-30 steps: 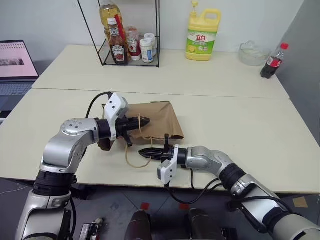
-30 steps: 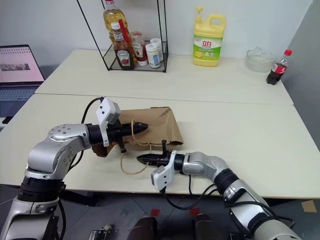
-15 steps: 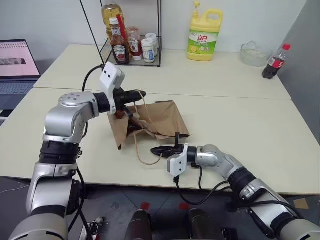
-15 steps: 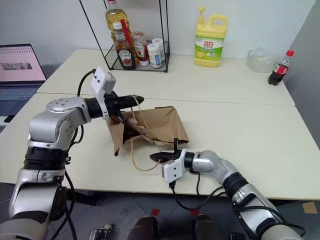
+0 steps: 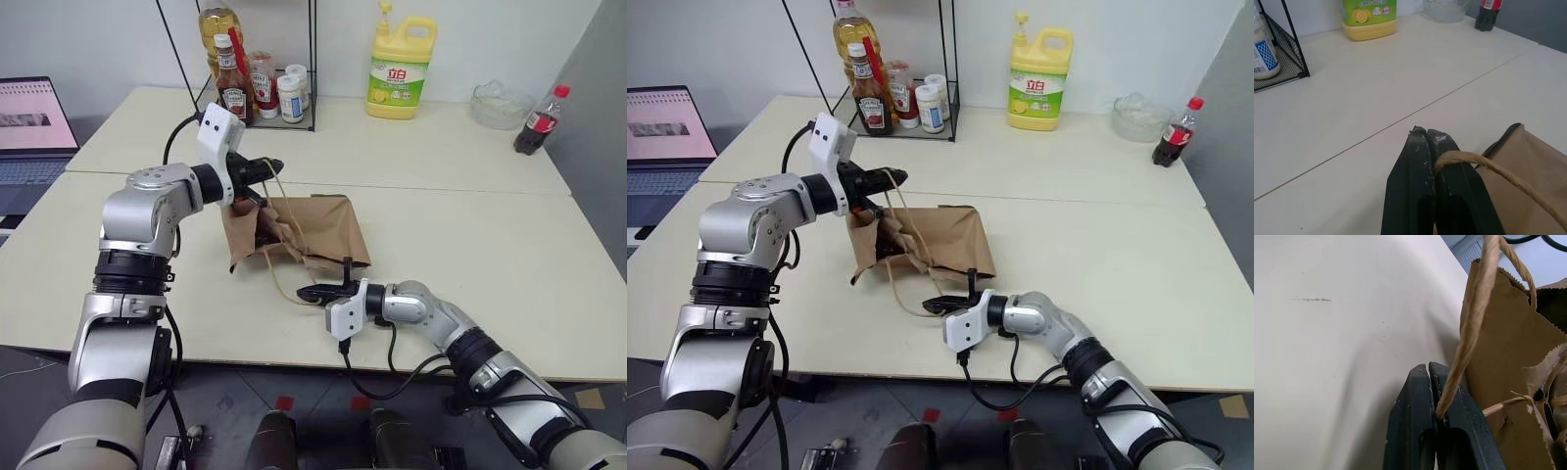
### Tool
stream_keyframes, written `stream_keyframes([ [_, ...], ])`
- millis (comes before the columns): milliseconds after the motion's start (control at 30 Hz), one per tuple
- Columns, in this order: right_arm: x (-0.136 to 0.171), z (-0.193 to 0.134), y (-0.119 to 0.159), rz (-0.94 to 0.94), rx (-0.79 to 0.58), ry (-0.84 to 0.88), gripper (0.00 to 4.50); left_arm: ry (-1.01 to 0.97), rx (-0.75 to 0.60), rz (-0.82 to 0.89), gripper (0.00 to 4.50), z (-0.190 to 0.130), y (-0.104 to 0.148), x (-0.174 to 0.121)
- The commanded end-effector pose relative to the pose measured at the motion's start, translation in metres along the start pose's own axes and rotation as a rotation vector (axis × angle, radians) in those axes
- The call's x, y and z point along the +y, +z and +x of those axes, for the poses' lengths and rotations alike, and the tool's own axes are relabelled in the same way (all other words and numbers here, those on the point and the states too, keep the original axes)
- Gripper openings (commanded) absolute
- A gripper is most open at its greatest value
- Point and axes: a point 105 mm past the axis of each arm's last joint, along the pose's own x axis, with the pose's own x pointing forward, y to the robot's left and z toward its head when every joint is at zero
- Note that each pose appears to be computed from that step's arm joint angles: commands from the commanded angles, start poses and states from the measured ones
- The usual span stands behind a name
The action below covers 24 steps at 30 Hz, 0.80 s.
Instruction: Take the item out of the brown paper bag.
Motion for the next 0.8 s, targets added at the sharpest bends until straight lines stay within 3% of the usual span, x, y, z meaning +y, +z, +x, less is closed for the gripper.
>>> stream_keyframes([
  [33, 0.027, -0.003, -0.006, 0.039, 0.027, 0.105, 0.04, 0.080, -0.160, 0.074, 0.00, -0.016, 0.056, 0.013],
  [800, 0.058, -0.020, -0.027, -0.027, 0.123, 0.265, 0.04, 0.111, -0.222, -0.023, 0.00, -0.013, 0.083, 0.025],
])
